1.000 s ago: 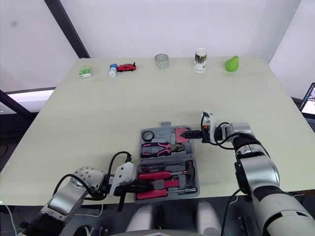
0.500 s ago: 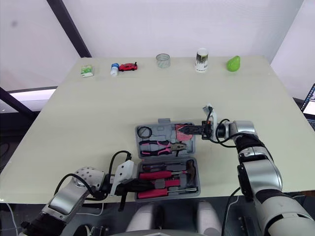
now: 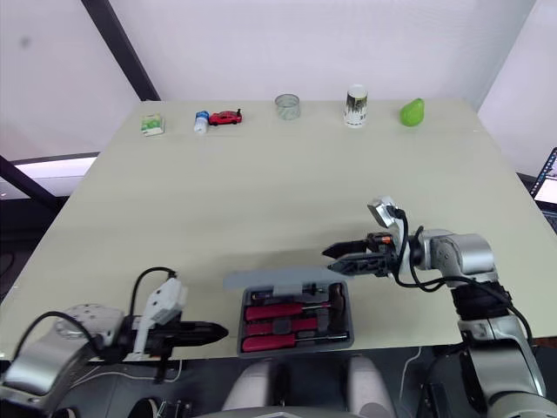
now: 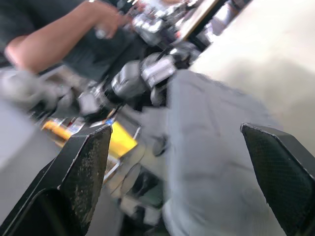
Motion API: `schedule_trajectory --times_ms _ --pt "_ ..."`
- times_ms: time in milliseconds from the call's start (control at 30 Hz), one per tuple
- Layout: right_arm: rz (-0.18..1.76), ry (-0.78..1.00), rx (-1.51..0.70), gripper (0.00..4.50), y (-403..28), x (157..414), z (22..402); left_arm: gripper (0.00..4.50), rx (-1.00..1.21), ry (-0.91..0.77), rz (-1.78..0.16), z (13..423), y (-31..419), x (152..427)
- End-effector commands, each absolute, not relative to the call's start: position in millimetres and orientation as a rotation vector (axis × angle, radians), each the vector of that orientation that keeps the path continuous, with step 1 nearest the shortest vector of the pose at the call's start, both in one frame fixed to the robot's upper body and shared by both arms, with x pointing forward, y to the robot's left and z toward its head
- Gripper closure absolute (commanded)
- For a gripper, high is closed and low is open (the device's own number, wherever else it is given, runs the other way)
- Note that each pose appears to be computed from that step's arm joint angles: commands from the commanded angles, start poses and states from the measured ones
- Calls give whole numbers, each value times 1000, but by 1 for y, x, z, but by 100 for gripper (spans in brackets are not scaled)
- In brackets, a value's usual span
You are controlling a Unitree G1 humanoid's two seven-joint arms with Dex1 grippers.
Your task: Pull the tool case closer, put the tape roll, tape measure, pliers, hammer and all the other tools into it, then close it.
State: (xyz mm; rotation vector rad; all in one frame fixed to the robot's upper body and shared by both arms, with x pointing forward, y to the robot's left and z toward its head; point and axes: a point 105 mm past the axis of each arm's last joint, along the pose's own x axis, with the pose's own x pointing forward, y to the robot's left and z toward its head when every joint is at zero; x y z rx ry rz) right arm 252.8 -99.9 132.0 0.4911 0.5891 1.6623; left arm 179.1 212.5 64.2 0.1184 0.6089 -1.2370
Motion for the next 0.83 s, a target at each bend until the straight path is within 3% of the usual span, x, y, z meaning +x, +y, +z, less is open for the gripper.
schedule_trajectory --times_ms 33,100,200,300,367,500,667,833 --pt "1662 568 412 10 -104 234 138 450 102 562 -1187 90 236 177" --pt "1562 551 333 10 -111 236 128 450 75 555 -1125 96 251 179" --pt "1267 382 171 10 -140 256 125 450 66 420 -964 115 270 205" --pt "1081 251 21 0 -167 260 130 311 49 284 -949 134 262 218" --pt "1050 239 -35 0 -176 254 126 224 51 244 -956 137 260 220" --pt "963 236 -117 0 -206 245 112 9 121 187 -919 142 265 229" --pt "898 243 -177 0 -235 240 101 1 185 241 -800 132 278 245" --pt "854 241 -170 0 -248 235 92 1 235 211 -780 129 286 242"
